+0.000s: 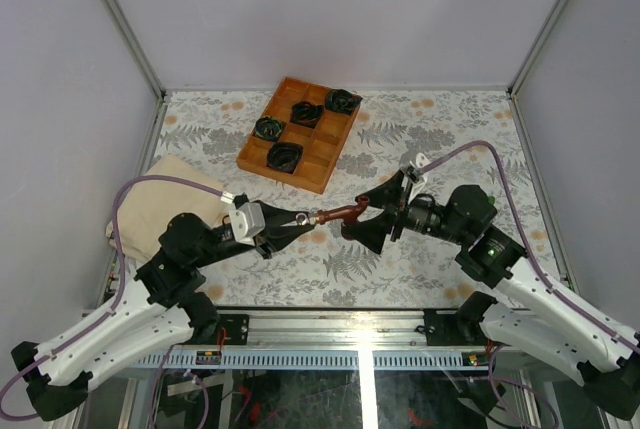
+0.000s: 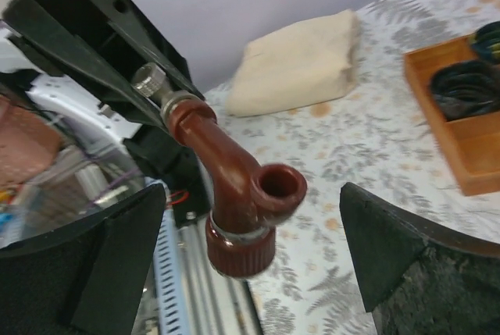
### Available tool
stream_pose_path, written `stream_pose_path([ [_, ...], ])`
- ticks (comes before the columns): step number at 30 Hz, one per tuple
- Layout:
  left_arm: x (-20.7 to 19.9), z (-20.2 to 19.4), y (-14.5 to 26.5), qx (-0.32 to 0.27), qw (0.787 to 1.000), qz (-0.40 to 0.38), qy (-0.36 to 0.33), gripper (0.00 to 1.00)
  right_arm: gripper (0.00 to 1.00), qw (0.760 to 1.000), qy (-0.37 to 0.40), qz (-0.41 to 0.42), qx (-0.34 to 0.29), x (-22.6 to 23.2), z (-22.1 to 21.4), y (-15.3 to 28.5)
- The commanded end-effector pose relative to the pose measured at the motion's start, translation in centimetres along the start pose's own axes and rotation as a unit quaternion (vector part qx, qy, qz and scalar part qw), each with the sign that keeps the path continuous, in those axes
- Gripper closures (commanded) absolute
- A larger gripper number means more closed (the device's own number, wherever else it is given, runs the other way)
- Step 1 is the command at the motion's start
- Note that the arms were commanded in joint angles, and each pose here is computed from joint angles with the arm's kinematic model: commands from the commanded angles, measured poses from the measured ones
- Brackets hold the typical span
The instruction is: Install the water faucets
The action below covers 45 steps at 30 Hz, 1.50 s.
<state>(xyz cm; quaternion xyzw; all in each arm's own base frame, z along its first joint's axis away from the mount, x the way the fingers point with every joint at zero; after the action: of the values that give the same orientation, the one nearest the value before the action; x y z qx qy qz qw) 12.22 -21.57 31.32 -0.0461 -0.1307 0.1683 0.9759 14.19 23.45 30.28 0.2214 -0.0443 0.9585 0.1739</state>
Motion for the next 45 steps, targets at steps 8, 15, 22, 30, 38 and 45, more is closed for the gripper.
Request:
stream_pose_path([
  [8, 0.7, 1.8, 0.2, -0.041, 0.997, 0.010, -0.066, 1.00, 0.57, 0.956, -0.246, 0.156, 0.023, 5.0, 1.7, -2.4],
  [15, 2.6, -0.9, 0.3, -0.019, 0.980, 0.058, -0.188, 1.00, 0.95, 0.915, -0.383, 0.124, 0.041, 5.5, 2.5, -2.2],
  [22, 2.0, -1.5, 0.0, 0.014, 0.973, 0.007, -0.231, 1.00, 0.74, 0.779, -0.610, 0.144, 0.025, 4.6, 2.2, -1.4],
  [30, 2.7, 0.8, 0.3, -0.017, 0.987, 0.062, -0.145, 1.00, 0.18, 0.866, -0.499, 0.043, -0.003, 3.6, 2.2, -1.0],
  [38, 2.9, 2.2, 0.5, -0.050, 0.993, 0.094, -0.052, 1.00, 0.02, 0.954, -0.204, -0.126, -0.181, -1.6, 2.9, 4.0],
  [45, 2.0, 3.4, 0.9, -0.071, 0.994, 0.079, 0.023, 1.00, 0.00, 0.954, 0.165, -0.060, -0.243, -0.3, 4.0, 6.5],
])
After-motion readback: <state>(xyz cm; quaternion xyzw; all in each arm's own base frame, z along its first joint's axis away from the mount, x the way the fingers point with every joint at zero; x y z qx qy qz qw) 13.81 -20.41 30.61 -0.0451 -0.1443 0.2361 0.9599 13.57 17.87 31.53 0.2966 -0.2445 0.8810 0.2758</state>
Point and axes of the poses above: each gripper's point midway between its finger pads, its own y axis back along the fingers, its own x axis along the line the jaws close on, z = x × y, the point moved 4 cm from there along y, back along the fingers, and after that the axes turned 7 degrees about -y, right-handed, at the moved point
